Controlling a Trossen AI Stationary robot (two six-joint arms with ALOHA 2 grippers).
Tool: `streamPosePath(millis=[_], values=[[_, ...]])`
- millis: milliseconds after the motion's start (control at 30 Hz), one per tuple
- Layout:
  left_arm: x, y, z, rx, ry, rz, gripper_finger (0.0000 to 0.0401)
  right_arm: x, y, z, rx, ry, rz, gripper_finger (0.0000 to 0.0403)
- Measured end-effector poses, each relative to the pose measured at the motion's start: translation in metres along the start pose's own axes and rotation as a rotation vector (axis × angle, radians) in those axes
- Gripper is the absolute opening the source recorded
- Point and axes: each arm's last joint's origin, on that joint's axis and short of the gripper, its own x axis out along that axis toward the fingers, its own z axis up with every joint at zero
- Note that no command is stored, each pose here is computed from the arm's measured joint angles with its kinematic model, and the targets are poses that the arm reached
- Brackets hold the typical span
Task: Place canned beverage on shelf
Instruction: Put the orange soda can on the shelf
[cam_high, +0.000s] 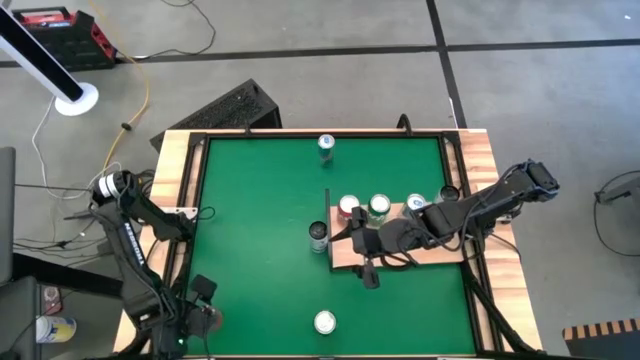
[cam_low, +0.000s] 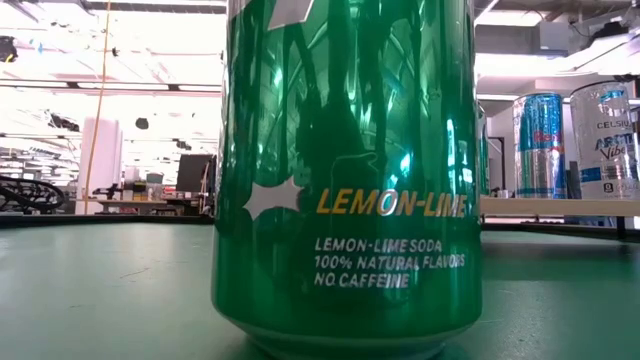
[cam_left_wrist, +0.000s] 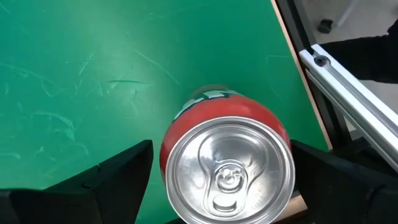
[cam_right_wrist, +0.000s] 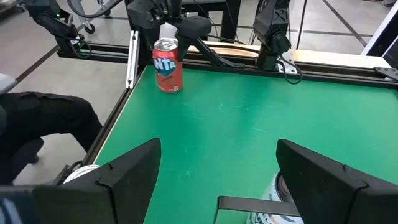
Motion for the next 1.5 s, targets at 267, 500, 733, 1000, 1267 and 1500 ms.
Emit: streamPosePath(millis=[267,500,733,1000,1267,1500], values=[[0.001,0.008,0.006,-0.026,0.025,-0.027,0.0278,-0.003,0.011,-0.001,-0.012,0.003,0.033,0.0345],[-0.016,0.029,0.037,-0.035,-0.049,-0.021,0.0274,-0.004,0.016,-0.004,-0.028,0.016,0.002,0.0345],[-0.059,0.075,0.082,-0.055,-0.185,0.001,0.0274,-0.022,0.014,-0.001,-0.042,0.049,-0.003,0.0345],[-0.116,0.141,0.116,-0.006,-0.390,0.103,0.0275,-0.068,0.007,0.003,-0.079,0.074,-0.051,0.0345],[-0.145,0.191,0.161,0.144,-0.491,0.245,0.0275,-0.109,-0.008,0.002,-0.092,0.115,-0.059,0.0345],[-0.140,0.225,0.207,0.339,-0.468,0.275,0.0275,-0.141,-0.018,0.004,-0.078,0.073,-0.057,0.0345]])
